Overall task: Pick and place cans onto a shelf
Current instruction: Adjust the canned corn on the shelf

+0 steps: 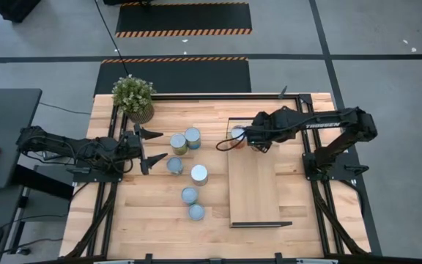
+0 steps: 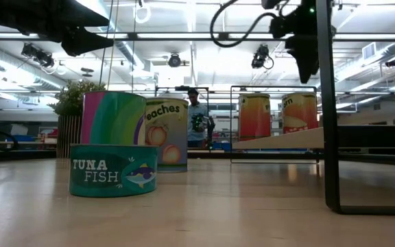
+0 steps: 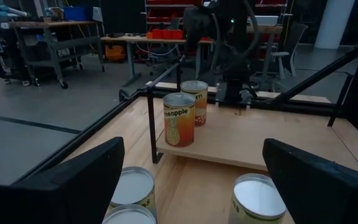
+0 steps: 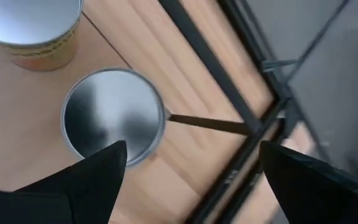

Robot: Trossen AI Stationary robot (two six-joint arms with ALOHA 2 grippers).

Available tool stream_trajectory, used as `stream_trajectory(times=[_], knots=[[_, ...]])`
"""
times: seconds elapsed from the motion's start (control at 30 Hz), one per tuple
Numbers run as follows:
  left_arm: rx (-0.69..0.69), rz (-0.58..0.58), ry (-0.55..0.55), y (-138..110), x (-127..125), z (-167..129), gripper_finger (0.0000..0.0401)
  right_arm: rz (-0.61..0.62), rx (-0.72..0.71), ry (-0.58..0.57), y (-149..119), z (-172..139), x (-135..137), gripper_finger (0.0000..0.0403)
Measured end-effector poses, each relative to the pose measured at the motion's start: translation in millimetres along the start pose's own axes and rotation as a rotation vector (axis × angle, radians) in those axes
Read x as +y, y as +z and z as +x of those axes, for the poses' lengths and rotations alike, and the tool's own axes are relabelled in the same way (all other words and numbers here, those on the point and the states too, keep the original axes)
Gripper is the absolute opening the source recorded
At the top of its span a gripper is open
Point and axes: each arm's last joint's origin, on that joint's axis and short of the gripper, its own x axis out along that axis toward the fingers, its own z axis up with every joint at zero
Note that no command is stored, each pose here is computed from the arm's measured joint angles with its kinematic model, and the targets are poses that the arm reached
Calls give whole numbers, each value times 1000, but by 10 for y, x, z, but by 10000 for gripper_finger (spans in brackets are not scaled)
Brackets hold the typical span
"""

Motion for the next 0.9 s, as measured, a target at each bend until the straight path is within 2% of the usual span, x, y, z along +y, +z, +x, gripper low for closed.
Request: stream_trajectory(times=[0.3, 0.4, 0.77, 0.9], knots=[[0, -4, 0, 0, 0, 0, 389, 260, -88, 245, -268, 173, -274, 374], [-1, -5, 0, 1, 0, 0, 389, 316, -80, 276, -342, 260, -318, 374], [-13, 11, 0, 14, -1, 0, 389, 264, -138, 305, -248, 467, -333, 374], [-8, 9, 0, 9, 0, 0, 389, 236, -147, 356, -198, 527, -289, 374]])
